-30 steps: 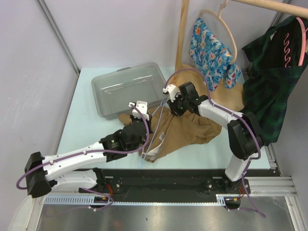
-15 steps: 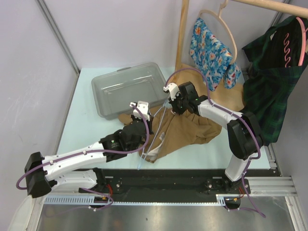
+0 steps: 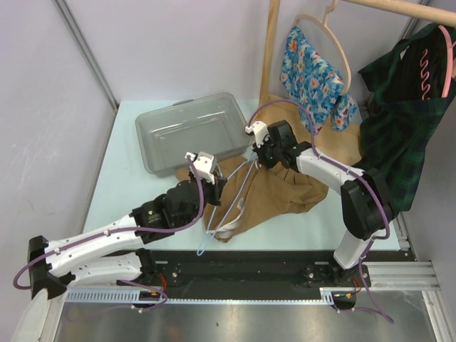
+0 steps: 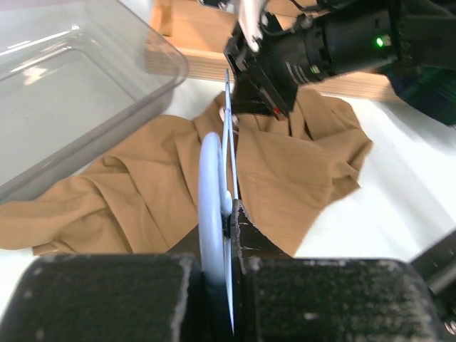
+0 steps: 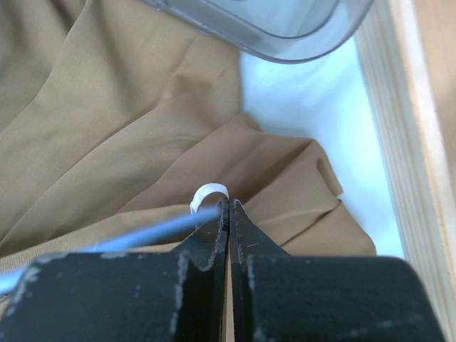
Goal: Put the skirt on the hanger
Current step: Place skirt on hanger
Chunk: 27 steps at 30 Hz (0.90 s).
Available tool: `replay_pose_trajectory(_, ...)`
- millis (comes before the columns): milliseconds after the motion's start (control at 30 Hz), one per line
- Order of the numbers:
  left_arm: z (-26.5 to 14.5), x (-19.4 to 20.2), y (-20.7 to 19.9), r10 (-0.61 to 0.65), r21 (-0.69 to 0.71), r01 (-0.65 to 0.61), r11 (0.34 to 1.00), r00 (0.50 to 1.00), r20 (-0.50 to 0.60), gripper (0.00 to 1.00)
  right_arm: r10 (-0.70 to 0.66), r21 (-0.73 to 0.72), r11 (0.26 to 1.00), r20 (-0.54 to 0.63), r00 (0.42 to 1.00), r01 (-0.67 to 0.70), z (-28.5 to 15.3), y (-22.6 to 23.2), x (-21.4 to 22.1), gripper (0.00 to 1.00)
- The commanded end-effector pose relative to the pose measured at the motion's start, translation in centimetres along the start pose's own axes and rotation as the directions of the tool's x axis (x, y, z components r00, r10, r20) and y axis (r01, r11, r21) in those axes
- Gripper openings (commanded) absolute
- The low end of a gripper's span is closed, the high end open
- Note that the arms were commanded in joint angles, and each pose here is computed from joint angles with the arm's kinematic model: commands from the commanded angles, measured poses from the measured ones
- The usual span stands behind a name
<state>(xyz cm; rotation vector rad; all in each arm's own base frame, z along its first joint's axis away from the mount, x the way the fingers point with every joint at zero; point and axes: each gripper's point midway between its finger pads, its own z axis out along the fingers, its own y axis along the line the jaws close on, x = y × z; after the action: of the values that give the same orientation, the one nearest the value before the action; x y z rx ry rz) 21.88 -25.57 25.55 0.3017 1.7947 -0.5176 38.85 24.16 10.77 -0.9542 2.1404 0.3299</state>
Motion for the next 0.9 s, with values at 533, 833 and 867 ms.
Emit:
replay_pose_trajectory(533, 0.1, -0.3, -0.6, 0.009, -0.019, -0.010, 1.000, 0.997, -0.077, 0.00, 0.052, 0.059, 0.997, 0.102, 0.993, -0.058, -2.7, -1.2, -2.6, 0.00)
replay_pose_trajectory(833, -0.1, -0.3, -0.4, 0.025, -0.061, -0.035, 0.998, 0.987, -0.160, 0.00, 0.161, -0.036, 0.987, 0.131, 0.978, -0.158, -3.1, -0.3, -3.2, 0.40)
replay_pose_trajectory(867, -0.1, -0.3, -0.4, 0.024, -0.066, -0.035, 0.997, 0.987, -0.159, 0.00, 0.169, -0.077, 0.984, 0.133, 0.977, -0.160, -3.2, 0.3, -3.3, 0.44)
